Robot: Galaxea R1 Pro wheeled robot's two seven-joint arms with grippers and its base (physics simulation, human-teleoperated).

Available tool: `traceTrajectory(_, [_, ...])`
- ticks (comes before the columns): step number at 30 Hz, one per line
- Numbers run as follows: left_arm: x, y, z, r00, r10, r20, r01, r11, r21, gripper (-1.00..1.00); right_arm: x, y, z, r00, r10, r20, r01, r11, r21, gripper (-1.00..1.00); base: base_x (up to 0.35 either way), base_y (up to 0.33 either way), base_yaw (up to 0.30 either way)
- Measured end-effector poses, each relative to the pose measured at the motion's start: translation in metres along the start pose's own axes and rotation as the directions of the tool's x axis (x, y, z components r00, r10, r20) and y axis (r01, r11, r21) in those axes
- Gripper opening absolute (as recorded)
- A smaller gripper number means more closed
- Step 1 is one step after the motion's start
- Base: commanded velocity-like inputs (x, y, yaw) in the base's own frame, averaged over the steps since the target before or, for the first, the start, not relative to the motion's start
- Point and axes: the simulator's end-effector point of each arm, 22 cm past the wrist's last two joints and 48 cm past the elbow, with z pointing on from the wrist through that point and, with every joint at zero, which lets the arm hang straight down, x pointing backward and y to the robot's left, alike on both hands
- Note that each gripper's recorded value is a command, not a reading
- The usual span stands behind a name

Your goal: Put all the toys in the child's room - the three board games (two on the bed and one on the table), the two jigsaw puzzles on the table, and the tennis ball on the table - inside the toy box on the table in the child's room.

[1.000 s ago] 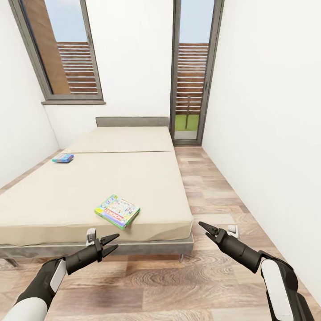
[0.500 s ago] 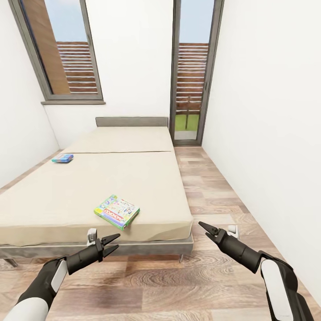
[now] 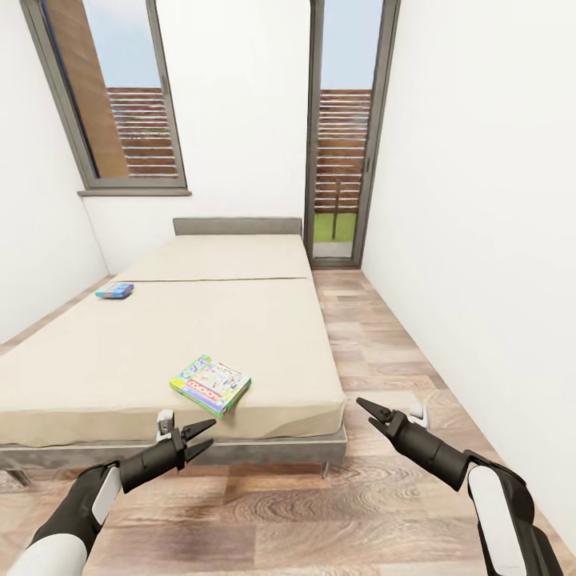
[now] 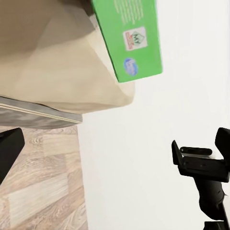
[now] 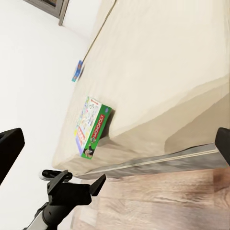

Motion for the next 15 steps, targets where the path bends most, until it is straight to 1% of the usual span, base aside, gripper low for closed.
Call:
traceTrajectory(6, [-0.004,-0.013,-0.001,1.0,0.02,0.006,-0.02,1.0,0.013,1.0,-0.004,0.012,-0.004,1.0,-0.015,0.011,0.015,1.0,-0.016,1.0,0.0,0.0,0.0])
traceTrajectory(15, [-0.004,-0.013,-0.001,1.0,0.02,0.005,-0.02,1.0,0.014,1.0,-0.005,0.012,-0.004,1.0,-0.017,0.011,0.017,1.0,-0.014,1.0,0.0,0.0,0.0])
